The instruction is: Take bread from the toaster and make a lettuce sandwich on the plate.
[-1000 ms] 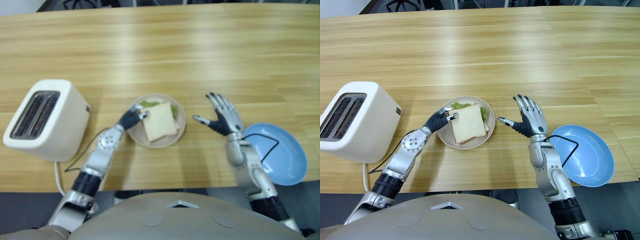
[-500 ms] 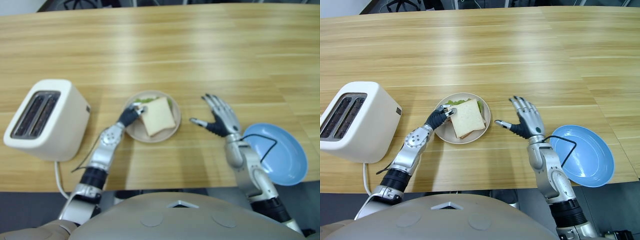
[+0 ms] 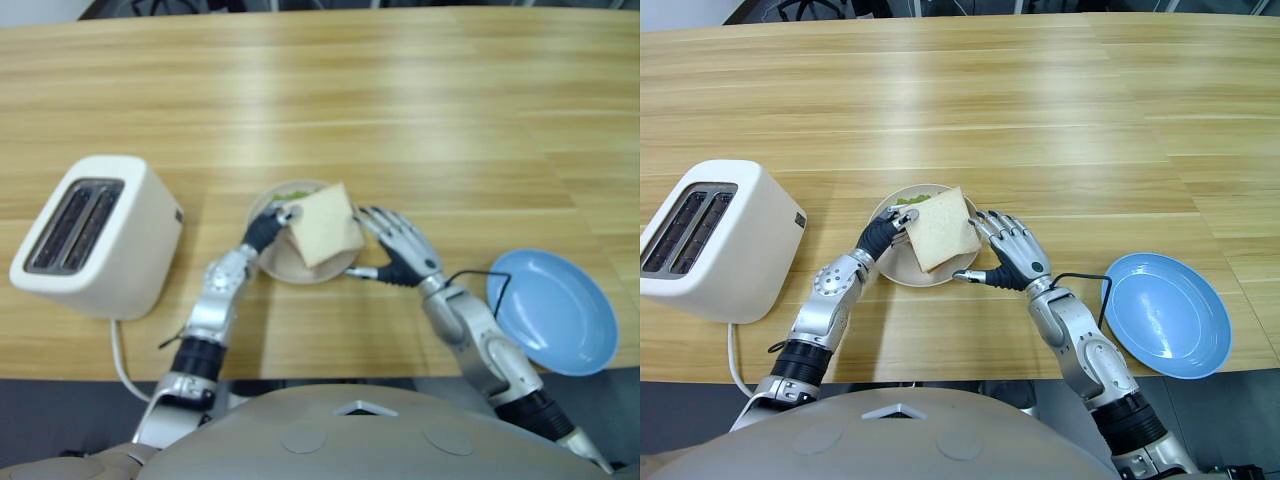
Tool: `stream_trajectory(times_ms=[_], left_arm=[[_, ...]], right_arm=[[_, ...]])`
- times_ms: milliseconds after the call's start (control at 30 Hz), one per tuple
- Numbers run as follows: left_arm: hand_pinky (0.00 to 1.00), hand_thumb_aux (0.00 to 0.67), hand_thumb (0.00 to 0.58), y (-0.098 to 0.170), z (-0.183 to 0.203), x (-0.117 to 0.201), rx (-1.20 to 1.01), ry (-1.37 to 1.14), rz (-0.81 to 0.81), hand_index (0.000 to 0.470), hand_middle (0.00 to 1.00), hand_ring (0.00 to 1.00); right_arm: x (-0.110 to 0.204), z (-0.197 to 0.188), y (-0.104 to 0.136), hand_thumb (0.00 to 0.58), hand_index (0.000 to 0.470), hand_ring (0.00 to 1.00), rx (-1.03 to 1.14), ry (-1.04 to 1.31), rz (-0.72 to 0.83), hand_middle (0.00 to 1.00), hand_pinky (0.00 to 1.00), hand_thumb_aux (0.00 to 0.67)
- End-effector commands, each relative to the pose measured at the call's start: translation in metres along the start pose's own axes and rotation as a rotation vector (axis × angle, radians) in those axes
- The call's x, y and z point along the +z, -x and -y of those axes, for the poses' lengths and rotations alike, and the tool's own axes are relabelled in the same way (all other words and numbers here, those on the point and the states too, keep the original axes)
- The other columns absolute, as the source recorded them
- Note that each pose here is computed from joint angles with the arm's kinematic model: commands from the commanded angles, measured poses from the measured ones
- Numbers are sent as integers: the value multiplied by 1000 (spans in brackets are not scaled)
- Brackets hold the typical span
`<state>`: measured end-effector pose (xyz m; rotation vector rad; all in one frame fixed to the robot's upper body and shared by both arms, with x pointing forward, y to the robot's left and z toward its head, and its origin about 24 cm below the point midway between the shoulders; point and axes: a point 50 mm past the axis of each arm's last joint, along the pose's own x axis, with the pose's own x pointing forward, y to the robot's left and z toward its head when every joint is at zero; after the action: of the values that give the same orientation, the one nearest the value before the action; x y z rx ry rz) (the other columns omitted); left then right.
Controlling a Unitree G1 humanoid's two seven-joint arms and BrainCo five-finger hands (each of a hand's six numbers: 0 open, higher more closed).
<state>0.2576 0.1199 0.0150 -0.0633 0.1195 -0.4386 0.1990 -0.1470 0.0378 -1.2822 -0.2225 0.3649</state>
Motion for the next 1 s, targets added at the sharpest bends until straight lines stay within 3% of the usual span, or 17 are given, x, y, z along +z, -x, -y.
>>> stream_trajectory(times_ms=[33,333,567,767,1000], left_arm=[[1000,670,580,3,-7,8,24,41,42,460,1000,1000],[1000,670,580,2,-21,2,111,19,5,460,1000,1000],[1000,670,580,-2,-17,-31,150,-195,-203,460,1000,1000],[1000,670,580,-10,-6,-41,137,-263,-253,460,1000,1000],[1000,623,577,-11,1,-47,126,-334,-294,428,1000,1000]], right_arm=[[-6,-3,2,0,0,0,15,8,-32,0,0,0],[-9,-4,1,0,0,0,14,18,-44,0,0,0],[-3,0,-2,0,0,0,11,22,-10,0,0,0],[13,4,-7,0,0,0,7,11,82,0,0,0],[50,-6,-14,0,0,0,82,13,295,0,0,0]])
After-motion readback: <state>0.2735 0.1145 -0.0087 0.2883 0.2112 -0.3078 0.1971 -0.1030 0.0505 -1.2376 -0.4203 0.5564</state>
